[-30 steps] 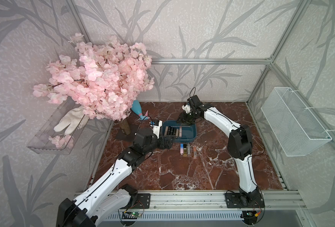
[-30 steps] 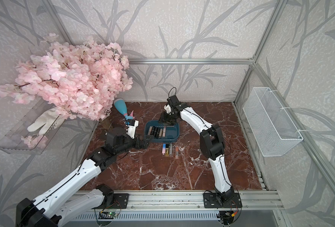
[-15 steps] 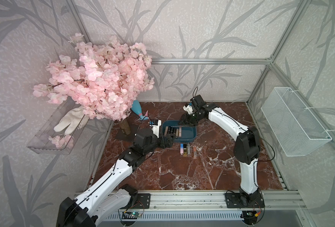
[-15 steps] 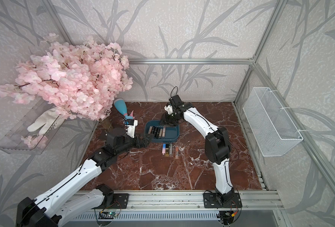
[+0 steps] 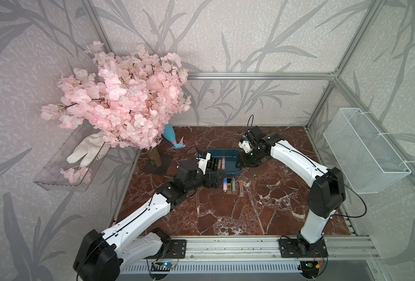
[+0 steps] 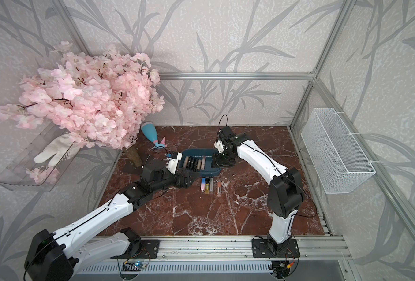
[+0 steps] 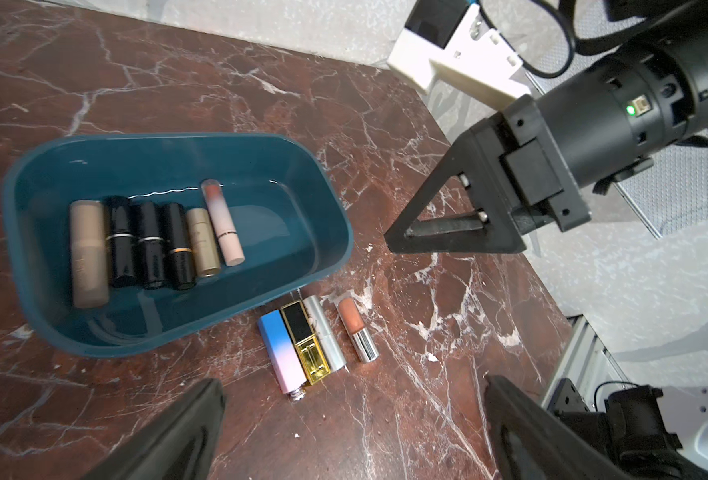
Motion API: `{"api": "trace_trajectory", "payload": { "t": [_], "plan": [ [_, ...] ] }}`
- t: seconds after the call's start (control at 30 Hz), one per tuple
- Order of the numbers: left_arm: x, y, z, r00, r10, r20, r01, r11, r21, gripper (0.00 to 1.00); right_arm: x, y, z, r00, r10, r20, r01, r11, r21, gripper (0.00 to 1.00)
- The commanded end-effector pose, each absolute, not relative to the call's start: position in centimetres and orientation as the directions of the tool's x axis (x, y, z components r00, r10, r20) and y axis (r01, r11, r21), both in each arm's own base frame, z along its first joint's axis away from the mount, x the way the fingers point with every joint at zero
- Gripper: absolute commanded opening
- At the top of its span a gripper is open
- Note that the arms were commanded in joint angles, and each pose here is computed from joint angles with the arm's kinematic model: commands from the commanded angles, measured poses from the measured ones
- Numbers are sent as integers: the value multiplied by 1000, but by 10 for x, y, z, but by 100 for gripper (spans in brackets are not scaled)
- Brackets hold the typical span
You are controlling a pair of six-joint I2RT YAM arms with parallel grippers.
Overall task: Put the lipstick into the storage box
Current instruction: Pick up the lipstick at the center of the board.
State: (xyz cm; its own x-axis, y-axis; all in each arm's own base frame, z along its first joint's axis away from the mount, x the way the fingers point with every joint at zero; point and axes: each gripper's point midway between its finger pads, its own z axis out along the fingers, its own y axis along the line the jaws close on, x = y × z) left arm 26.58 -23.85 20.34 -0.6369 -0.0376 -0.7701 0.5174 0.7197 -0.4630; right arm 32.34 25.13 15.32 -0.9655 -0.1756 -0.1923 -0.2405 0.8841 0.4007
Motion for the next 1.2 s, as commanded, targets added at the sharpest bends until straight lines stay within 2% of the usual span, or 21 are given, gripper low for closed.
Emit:
{"api": "trace_trajectory", "payload": {
  "t": [0.0, 0.23, 0.27, 0.47, 0.6, 1.17],
  "plan": [
    [256, -248, 198, -579, 49, -814, 609, 690, -391, 100, 315, 236, 150, -961, -180, -209, -245, 903, 351, 52],
    [228, -262, 181, -493, 212, -844, 733, 623, -272, 100, 302, 219, 110, -974, -151, -166, -195, 937, 291, 52],
    [224, -263, 178, -482, 231, -845, 747, 613, -259, 100, 301, 220, 115, -972, -138, -190, -191, 934, 302, 52],
    [210, -258, 163, -454, 296, -840, 777, 594, -211, 100, 293, 229, 89, -977, -123, -173, -171, 939, 299, 52],
    [205, -252, 159, -444, 311, -840, 779, 598, -190, 100, 290, 236, 66, -981, -137, -140, -171, 947, 274, 52],
    [201, -240, 165, -418, 297, -859, 771, 615, -162, 100, 284, 242, 19, -985, -160, -69, -170, 968, 186, 50]
  ]
}}
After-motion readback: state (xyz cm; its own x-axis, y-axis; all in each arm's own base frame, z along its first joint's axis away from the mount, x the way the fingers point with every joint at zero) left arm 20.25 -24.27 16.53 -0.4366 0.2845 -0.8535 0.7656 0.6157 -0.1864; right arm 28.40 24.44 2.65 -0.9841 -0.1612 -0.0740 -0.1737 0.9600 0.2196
